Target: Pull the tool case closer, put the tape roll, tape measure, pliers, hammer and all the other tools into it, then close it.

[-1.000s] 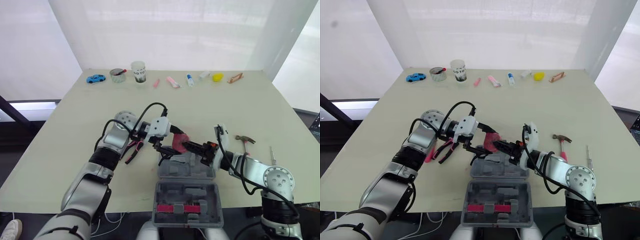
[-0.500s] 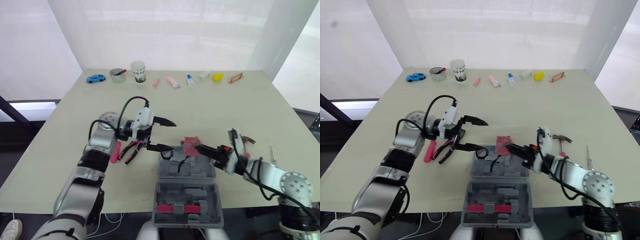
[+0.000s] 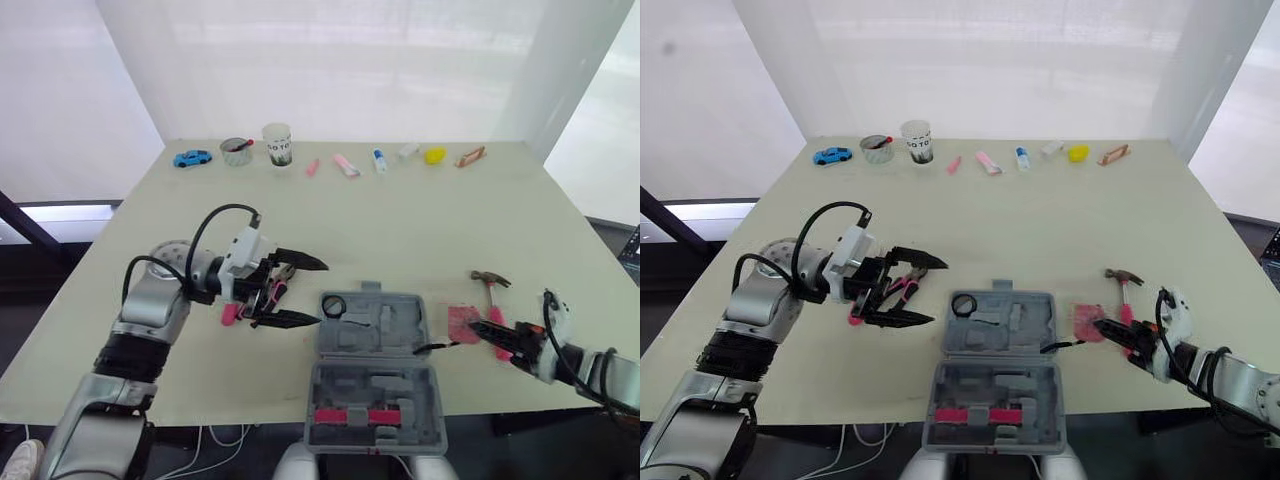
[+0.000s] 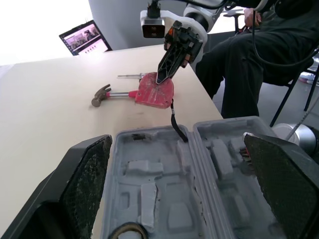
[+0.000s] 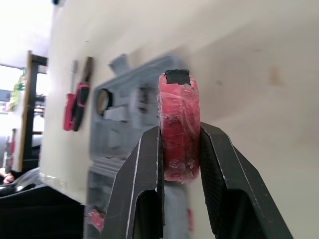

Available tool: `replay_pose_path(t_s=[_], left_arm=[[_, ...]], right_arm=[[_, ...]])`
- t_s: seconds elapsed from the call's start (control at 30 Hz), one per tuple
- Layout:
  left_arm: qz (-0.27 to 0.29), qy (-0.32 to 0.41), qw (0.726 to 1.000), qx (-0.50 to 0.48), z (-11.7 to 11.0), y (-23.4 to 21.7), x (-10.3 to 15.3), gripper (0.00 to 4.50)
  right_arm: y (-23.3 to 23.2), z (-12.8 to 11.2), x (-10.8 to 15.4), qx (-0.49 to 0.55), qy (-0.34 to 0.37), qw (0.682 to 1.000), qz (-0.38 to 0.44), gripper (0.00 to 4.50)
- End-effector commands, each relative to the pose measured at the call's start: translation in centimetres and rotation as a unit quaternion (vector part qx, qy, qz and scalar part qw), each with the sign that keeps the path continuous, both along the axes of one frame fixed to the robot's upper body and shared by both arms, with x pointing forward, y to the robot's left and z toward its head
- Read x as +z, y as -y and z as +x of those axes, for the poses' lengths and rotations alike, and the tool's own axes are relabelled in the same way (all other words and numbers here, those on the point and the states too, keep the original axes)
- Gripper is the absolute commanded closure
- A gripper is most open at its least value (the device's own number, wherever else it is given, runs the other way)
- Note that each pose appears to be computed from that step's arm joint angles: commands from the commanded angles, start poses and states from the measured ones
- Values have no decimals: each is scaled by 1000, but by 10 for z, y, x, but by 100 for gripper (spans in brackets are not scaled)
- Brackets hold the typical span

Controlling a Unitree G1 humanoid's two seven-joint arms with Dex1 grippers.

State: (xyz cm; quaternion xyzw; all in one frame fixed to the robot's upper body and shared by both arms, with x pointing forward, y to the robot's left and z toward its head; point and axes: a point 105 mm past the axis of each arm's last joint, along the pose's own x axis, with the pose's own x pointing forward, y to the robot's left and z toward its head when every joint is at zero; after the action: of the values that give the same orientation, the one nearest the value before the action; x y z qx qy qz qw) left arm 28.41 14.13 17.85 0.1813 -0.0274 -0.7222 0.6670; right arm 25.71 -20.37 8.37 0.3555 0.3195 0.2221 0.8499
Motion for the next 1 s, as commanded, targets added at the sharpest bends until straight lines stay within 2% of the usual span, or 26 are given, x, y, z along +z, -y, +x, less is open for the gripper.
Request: replay_pose_path(t_s=[0.03,0.4,0.47,0.5,0.53,0.57,0.7,0.77,0.87,1.0], left_arm=[[1,17,999,-28,-13,-2,9,0],[18,7,999,-43,-29,-1,8,0],[11,2,999,-39,-29,0,9,0],[7,0,999,-37,-29,0,10,0],[6,-1,999,-36,-28,1,10,0],[6,-2,999,-36,-28,1,8,0],[6,-3,999,-38,-29,2,5,0],[5,-3,999,-37,-29,1,5,0],[5,-2,999,-37,-28,0,5,0],[11,4,999,-31,-26,-4,6,0]], right_arm=[[6,-3,-6,3,-2,1000,-7,403],[-7,-26,-38,14,-54,998,17,403],[-8,-29,-40,11,-59,998,22,301],[-7,-29,-40,9,-60,998,21,269],[-5,-29,-40,4,-59,998,19,269],[0,-27,-40,-4,-56,998,11,202],[13,-21,-26,-15,-34,999,-6,52],[17,-23,-20,-1,-25,999,-20,14],[21,-27,-14,32,-5,997,-65,14],[18,-29,0,96,66,986,-119,14]])
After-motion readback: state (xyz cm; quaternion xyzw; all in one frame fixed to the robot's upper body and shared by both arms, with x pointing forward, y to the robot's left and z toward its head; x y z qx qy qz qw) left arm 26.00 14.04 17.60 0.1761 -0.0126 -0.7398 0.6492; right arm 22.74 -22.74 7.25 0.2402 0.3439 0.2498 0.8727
